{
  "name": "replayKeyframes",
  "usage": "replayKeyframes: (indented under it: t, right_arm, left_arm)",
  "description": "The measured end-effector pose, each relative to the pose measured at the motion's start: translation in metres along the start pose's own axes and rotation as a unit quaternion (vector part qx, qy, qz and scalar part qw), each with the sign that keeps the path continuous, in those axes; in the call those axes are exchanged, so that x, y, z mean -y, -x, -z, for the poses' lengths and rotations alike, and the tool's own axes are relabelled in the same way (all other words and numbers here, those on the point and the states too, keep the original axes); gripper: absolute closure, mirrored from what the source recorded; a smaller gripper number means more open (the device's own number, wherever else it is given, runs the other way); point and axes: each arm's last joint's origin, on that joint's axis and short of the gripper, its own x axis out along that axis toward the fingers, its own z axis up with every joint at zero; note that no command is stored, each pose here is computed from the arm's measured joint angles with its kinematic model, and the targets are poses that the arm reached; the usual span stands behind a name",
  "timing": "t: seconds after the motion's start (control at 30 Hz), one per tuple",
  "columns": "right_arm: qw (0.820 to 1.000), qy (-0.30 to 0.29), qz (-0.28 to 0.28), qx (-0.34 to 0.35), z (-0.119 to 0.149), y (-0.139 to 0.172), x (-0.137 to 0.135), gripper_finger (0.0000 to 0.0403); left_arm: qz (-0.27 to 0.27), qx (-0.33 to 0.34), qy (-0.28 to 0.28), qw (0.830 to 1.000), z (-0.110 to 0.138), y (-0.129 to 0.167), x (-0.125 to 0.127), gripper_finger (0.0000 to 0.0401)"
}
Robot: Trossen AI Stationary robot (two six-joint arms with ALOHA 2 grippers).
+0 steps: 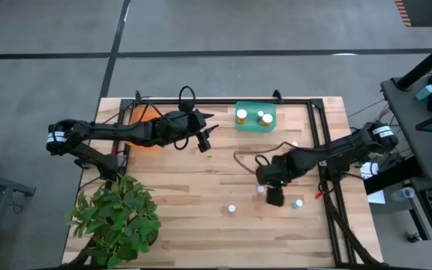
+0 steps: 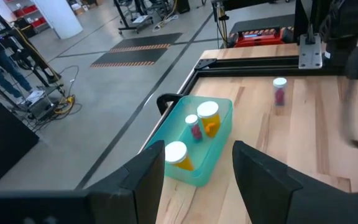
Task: Pick and place medicine bottles into bin by pill shape (circle, oval)
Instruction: Put the pink tablet bottle into the orange bin
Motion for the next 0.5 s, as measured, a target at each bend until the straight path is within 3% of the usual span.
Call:
replayKeyframes:
  t: [0.13,0.27,0.5]
  right_arm:
    - [0.995,0.094,0.008,0.042,0.024,-0.009,-0.009,0.0177]
    - [0.989,0.099,0.016,0.108,0.041,-0.025,0.000,0.0177]
    - [0.969,0.096,-0.040,0.223,0.057,-0.070,0.016,0.0177]
  left_arm:
    - [0.000,0.000,-0.008,1.000,0.000,0.000,0.000,0.0232]
    - [0.000,0.000,-0.008,1.000,0.000,0.000,0.000,0.0232]
    - [0.000,0.000,-0.008,1.000,0.000,0.000,0.000,0.0232]
